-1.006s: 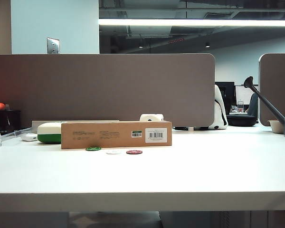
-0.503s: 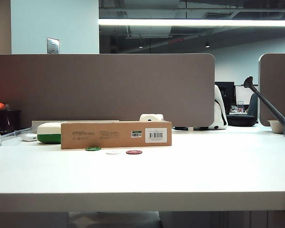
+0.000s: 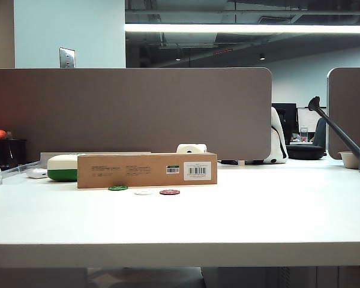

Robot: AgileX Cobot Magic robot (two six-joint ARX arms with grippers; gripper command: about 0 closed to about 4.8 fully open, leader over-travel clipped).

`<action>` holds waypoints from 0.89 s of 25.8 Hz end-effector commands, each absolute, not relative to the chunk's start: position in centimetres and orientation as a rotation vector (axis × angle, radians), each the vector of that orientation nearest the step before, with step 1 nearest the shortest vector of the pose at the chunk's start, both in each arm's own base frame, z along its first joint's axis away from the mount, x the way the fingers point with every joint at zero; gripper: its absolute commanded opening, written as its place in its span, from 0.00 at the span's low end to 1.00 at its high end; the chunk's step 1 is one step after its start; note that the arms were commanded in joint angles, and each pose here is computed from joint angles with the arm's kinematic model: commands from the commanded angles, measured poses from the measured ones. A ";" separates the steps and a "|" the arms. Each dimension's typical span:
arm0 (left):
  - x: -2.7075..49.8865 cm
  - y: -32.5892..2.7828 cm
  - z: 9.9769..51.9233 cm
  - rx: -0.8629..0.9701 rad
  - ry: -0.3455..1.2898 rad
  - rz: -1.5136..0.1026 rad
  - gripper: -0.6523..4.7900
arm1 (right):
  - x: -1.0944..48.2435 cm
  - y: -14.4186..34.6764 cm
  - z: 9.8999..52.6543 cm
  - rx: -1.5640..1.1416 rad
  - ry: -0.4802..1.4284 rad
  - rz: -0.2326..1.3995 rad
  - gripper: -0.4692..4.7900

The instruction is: Push the chip with the highest value in the row forward next to the rectangular box.

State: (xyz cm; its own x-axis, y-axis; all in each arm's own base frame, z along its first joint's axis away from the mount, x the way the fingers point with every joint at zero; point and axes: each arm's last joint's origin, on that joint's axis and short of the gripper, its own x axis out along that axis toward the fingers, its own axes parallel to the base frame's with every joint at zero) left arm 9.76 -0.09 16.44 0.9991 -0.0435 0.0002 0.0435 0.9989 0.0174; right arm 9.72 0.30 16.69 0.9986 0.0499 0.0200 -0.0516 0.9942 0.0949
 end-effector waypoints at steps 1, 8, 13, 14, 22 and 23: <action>9.7 -0.1 16.7 0.015 -0.013 -0.038 0.11 | 9.7 0.3 16.7 0.092 -0.027 0.046 0.07; 9.7 -0.1 16.7 0.015 -0.013 -0.038 0.11 | 9.7 0.3 16.7 0.088 -0.028 0.045 0.07; 9.7 -0.1 16.7 0.015 -0.013 -0.039 0.11 | 9.7 0.3 16.7 0.081 -0.036 0.049 0.07; 9.7 -0.1 16.7 0.015 -0.013 -0.038 0.11 | 9.7 0.3 16.7 0.081 -0.036 0.049 0.07; 9.7 -0.1 16.7 0.015 -0.013 -0.038 0.11 | 9.7 0.3 16.7 0.081 -0.034 0.050 0.07; 9.7 -0.1 16.7 0.015 -0.013 -0.038 0.11 | 9.7 0.3 16.7 0.081 -0.034 0.049 0.07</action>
State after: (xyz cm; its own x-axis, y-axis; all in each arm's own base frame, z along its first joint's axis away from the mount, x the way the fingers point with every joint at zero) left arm 9.76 -0.09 16.44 0.9991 -0.0435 0.0002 0.0435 0.9989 0.0174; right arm 9.72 0.28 16.67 0.9987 0.0477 0.0185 -0.0490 0.9953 0.0835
